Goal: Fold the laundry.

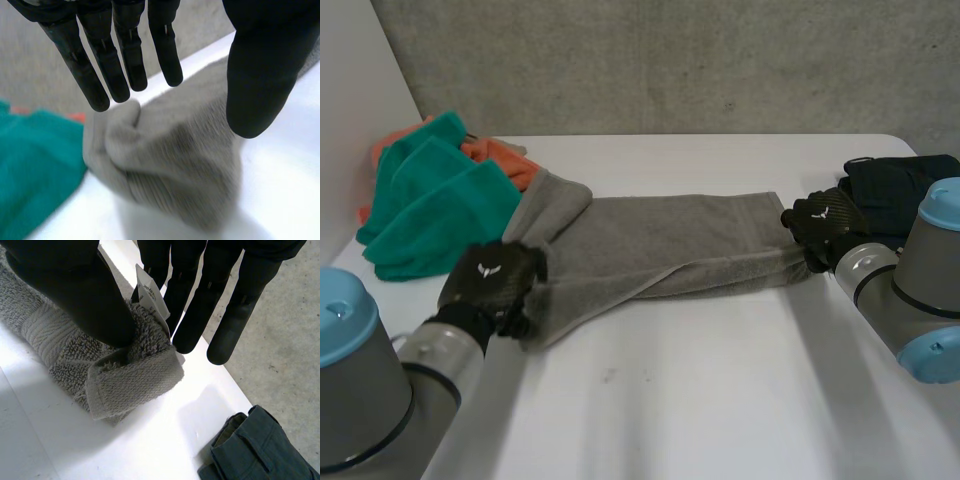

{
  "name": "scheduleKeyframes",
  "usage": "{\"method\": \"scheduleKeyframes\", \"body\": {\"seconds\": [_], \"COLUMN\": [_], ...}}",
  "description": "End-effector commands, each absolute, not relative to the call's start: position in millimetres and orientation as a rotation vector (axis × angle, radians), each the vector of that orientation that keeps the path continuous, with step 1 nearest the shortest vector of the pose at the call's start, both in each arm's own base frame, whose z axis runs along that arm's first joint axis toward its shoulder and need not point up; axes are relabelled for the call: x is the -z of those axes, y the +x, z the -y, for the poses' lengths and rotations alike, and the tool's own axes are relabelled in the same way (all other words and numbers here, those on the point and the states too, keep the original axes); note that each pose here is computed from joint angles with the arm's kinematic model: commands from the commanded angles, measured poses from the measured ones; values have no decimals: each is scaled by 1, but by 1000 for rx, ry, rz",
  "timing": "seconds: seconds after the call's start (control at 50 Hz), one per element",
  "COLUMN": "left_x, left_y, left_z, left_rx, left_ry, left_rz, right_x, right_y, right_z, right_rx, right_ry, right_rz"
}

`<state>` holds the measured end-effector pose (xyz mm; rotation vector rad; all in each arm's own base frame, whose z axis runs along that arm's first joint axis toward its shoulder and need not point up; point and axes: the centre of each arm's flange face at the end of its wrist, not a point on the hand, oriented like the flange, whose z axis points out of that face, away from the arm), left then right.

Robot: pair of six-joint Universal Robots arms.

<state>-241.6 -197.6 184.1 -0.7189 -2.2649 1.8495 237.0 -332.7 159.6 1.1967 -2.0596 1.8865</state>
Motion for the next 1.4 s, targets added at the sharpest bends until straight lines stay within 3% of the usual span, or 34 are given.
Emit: {"method": "scheduleKeyframes", "body": {"seconds": [0.02, 0.18, 0.66, 0.78, 0.88, 1.02, 1.12, 1.14, 1.22, 1.3, 1.4], "left_x": [-153, -134, -114, -135, -197, -267, -292, -294, -308, -322, -295], "left_y": [-230, -225, -246, -245, -234, -222, -214, -212, -207, -208, -213], "left_z": [194, 213, 262, 278, 285, 264, 243, 241, 233, 226, 236], "left_rx": [-1648, -1610, -1671, -1775, -1977, -2107, -2117, -2124, -2194, -2306, -2218], "left_ry": [-636, -609, -608, -558, -473, -468, -647, -676, -837, -1005, -1180], "left_rz": [2454, 2527, 2490, 2438, 2294, 2177, 2203, 2210, 2218, 2164, 2239], "right_x": [-159, -157, -153, -157, -164, -231, -295, -319, -363, -375, -345], "right_y": [236, 236, 235, 234, 233, 221, 193, 188, 184, 182, 186], "right_z": [332, 330, 327, 328, 331, 324, 314, 305, 279, 260, 272], "right_rx": [-1884, -1873, -1860, -1869, -1873, -1913, -1894, -1908, -1940, -1916, -1838], "right_ry": [1196, 1203, 1209, 1197, 1196, 1177, 1123, 1105, 1085, 1119, 1196], "right_rz": [2063, 2073, 2084, 2072, 2051, 1903, 1779, 1724, 1634, 1675, 1806]}}
